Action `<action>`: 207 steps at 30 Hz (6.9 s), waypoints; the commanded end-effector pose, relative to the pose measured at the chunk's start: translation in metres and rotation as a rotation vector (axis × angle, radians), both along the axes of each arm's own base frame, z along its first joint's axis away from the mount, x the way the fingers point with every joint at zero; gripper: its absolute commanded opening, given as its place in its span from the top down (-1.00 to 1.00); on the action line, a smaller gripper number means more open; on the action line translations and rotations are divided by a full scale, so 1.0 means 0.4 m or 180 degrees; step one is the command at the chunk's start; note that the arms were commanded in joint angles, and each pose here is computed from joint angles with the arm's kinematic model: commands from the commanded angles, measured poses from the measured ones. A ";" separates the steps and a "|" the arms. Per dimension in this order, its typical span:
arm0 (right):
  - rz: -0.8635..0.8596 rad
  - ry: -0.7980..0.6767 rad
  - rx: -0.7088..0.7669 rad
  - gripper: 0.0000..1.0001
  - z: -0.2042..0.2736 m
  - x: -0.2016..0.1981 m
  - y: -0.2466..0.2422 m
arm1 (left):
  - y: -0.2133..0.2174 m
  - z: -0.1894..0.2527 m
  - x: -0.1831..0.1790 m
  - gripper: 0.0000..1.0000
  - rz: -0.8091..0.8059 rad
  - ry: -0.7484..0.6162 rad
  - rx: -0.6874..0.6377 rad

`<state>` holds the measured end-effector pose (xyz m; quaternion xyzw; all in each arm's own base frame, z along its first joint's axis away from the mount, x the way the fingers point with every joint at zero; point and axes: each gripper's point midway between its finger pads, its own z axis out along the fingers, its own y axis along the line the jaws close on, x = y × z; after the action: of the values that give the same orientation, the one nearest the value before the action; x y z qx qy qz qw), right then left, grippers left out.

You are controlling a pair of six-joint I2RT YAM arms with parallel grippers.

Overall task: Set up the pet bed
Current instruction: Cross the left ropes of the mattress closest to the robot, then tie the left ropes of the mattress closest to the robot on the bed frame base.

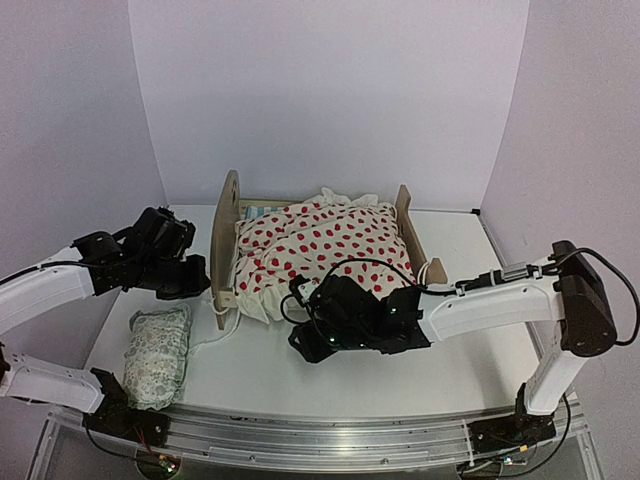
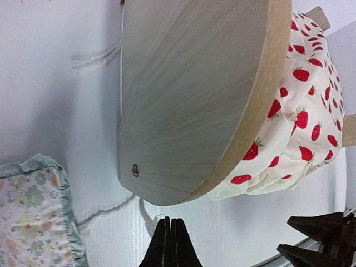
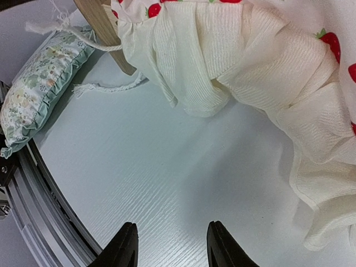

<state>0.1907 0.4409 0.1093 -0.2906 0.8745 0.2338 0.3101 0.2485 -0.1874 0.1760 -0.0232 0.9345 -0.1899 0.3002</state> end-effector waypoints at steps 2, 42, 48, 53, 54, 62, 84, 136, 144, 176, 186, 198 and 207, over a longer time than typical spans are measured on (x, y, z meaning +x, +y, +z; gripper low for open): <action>0.0007 -0.0037 0.0165 0.13 0.022 0.013 0.044 | -0.049 -0.079 -0.061 1.00 -0.0075 0.0395 -0.0572; 0.0190 0.0111 0.0709 -0.03 -0.016 0.007 0.219 | -0.001 -0.095 -0.075 -0.02 0.0176 0.0518 -0.0242; -0.0202 0.0102 0.1084 -0.12 -0.062 0.051 0.280 | 0.066 -0.090 -0.067 -0.03 0.0429 0.0459 0.0014; -0.0521 -0.0116 0.1276 -0.13 -0.090 0.105 0.321 | 0.069 -0.068 -0.067 -0.02 0.0364 0.0396 0.0002; -0.0563 -0.0179 0.1291 -0.14 -0.094 0.115 0.329 | 0.068 -0.066 -0.069 -0.02 0.0338 0.0394 -0.0005; -0.0954 -0.0814 0.1181 -0.15 -0.148 0.183 0.332 | 0.054 -0.049 -0.094 0.00 0.0107 0.0405 -0.0120; -0.1055 -0.0959 0.1036 0.40 -0.250 0.204 0.367 | 0.036 -0.045 -0.124 0.07 -0.0283 0.0342 -0.0166; -0.0794 -0.0696 0.1324 1.00 -0.061 0.147 0.353 | 0.077 -0.205 -0.118 -0.02 0.1136 0.1114 -0.0461; -0.0780 -0.0598 0.1330 1.00 -0.075 0.147 0.348 | 0.091 -0.260 -0.057 0.09 0.1386 0.1173 -0.0581; -0.0821 -0.0515 0.1344 1.00 -0.078 0.171 0.326 | 0.098 -0.373 -0.004 0.29 0.1482 0.1303 -0.0248; -0.0809 -0.0508 0.1348 1.00 -0.082 0.176 0.334 | 0.123 -0.352 -0.039 -0.04 0.1496 0.1429 -0.0065; -0.0798 -0.0463 0.1346 1.00 -0.088 0.181 0.330 | 0.090 -0.399 -0.065 0.30 0.1443 0.1715 -0.0230; -0.0780 -0.0424 0.1330 1.00 -0.090 0.176 0.317 | 0.092 -0.369 -0.031 0.93 0.1440 0.1476 -0.0249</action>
<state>0.2600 0.5659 0.0409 -0.1379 0.8255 0.3241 0.4410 0.2196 -0.1485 0.0135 -0.2845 0.9467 -0.1299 0.0771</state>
